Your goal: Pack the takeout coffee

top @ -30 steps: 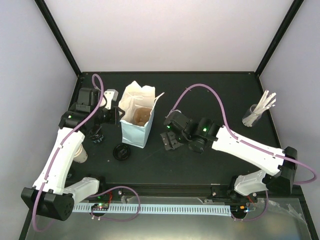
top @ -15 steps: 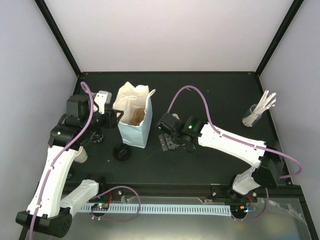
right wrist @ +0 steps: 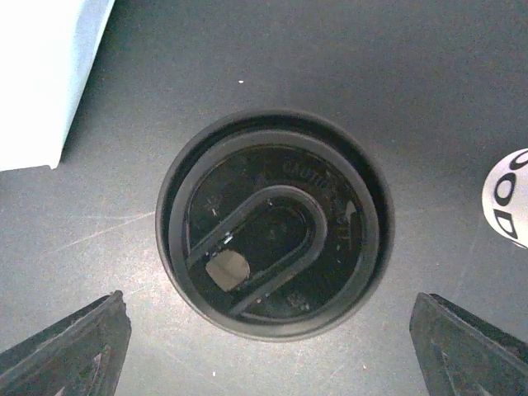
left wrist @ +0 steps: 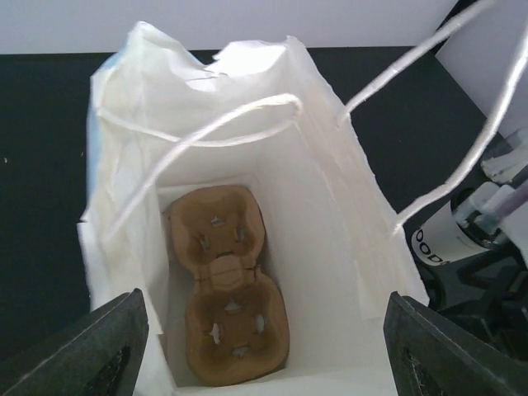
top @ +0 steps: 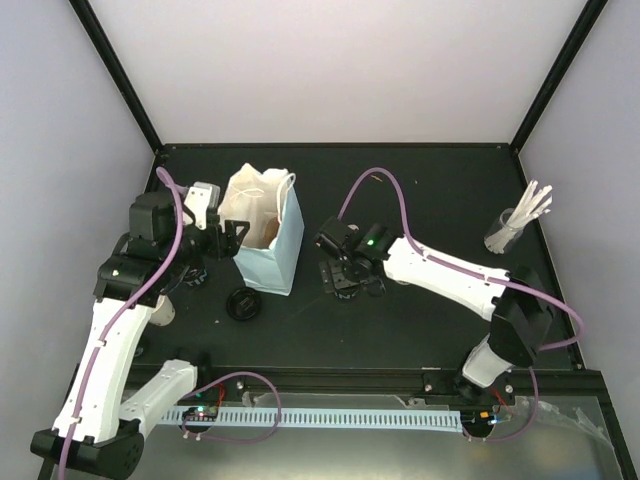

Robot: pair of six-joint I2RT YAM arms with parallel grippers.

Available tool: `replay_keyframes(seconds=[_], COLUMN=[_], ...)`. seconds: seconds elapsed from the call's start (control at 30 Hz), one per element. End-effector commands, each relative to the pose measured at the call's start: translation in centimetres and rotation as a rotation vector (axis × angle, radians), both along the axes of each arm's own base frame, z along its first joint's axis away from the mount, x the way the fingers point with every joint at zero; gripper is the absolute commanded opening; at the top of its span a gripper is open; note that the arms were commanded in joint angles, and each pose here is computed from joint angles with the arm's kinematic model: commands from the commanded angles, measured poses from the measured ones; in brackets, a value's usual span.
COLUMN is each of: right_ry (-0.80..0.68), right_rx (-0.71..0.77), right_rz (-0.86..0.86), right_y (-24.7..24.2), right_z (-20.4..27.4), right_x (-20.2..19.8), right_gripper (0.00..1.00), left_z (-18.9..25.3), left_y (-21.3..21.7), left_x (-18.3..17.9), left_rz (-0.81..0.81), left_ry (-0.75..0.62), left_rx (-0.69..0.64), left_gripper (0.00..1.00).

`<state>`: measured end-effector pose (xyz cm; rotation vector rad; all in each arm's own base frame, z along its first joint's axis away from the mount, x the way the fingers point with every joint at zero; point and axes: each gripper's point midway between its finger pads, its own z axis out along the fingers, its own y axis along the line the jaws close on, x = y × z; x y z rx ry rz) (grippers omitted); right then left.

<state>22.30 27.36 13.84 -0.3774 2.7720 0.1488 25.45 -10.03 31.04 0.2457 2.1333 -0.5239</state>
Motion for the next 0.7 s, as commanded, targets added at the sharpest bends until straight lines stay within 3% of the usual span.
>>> replay_keyframes(seconds=[0.0,0.67], right_ry=[-0.003,0.001], right_rx=[-0.009,-0.03], right_rz=[-0.039,-0.082], right_y=[0.6,0.8], right_z=[-0.4,-1.0], right_x=[1.1,3.1], right_gripper=[0.94,0.88], left_z=[1.4,2.0], left_y=[0.3,1.0], left_x=[0.1,-0.3], left_rz=[0.014,0.042], left_ry=[-0.06,-0.074], left_rx=[-0.002,0.018], left_gripper=[0.81,0.82])
